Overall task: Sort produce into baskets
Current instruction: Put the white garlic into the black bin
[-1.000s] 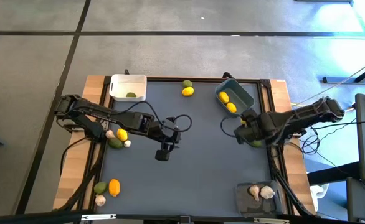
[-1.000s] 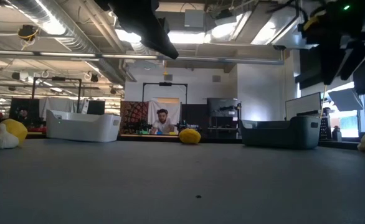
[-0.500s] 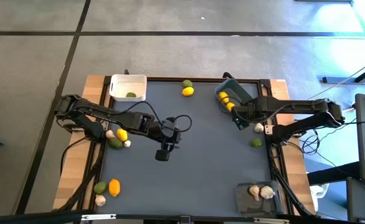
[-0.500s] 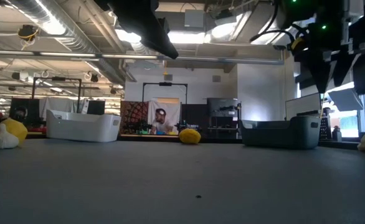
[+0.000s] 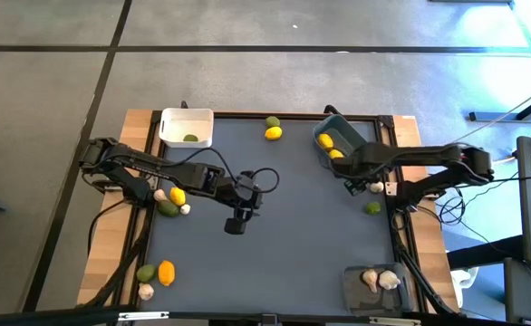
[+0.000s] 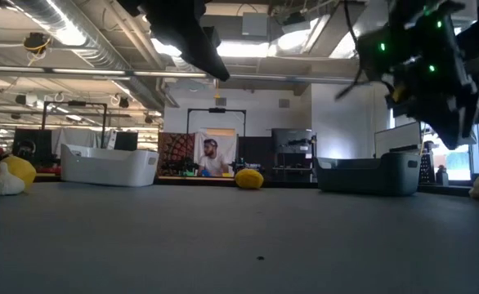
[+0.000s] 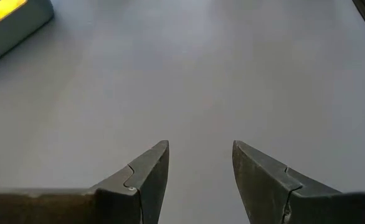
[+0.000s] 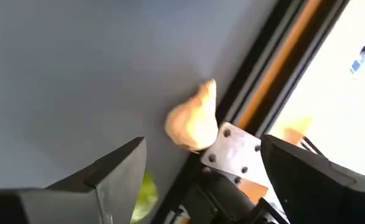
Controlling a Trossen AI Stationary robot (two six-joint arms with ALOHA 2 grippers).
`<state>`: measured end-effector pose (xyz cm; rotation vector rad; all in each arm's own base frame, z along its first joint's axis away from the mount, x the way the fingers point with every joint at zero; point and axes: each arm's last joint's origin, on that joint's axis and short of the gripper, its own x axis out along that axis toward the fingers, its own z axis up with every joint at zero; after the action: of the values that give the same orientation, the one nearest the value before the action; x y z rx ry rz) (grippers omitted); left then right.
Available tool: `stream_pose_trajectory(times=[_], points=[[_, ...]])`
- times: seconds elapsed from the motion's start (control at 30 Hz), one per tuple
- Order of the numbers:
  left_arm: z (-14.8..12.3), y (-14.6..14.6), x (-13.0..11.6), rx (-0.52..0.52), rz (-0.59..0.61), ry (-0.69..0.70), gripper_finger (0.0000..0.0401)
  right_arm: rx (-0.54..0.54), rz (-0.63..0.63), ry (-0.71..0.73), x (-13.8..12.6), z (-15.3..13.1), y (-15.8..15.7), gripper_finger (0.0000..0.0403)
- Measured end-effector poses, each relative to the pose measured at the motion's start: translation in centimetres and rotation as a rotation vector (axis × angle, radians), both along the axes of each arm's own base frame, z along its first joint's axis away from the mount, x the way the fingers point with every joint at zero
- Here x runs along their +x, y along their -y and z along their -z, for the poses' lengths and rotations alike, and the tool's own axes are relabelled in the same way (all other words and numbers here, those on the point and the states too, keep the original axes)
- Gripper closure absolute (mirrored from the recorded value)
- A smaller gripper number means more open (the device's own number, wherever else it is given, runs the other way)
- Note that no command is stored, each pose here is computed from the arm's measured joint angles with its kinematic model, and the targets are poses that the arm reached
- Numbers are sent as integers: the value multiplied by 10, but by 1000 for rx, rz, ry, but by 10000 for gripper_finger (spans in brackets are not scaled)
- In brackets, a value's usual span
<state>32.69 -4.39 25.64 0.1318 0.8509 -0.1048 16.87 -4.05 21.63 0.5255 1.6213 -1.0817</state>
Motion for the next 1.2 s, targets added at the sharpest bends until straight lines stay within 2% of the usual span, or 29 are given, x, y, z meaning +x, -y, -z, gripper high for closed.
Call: stream_pose_trajectory(times=[0.17, 0.5, 0.97, 1.2], points=[[0, 0, 0, 2, 3, 3, 229, 55, 49, -59, -4, 24, 5, 91], [0, 0, 0, 1, 1, 4, 229, 113, 110, -189, 2, 44, 22, 91], [0, 0, 0, 1, 1, 4, 229, 241, 40, -310, 14, 91, 30, 91], [0, 0, 0, 3, 2, 4, 229, 272, 19, -374, 11, 102, 29, 106]])
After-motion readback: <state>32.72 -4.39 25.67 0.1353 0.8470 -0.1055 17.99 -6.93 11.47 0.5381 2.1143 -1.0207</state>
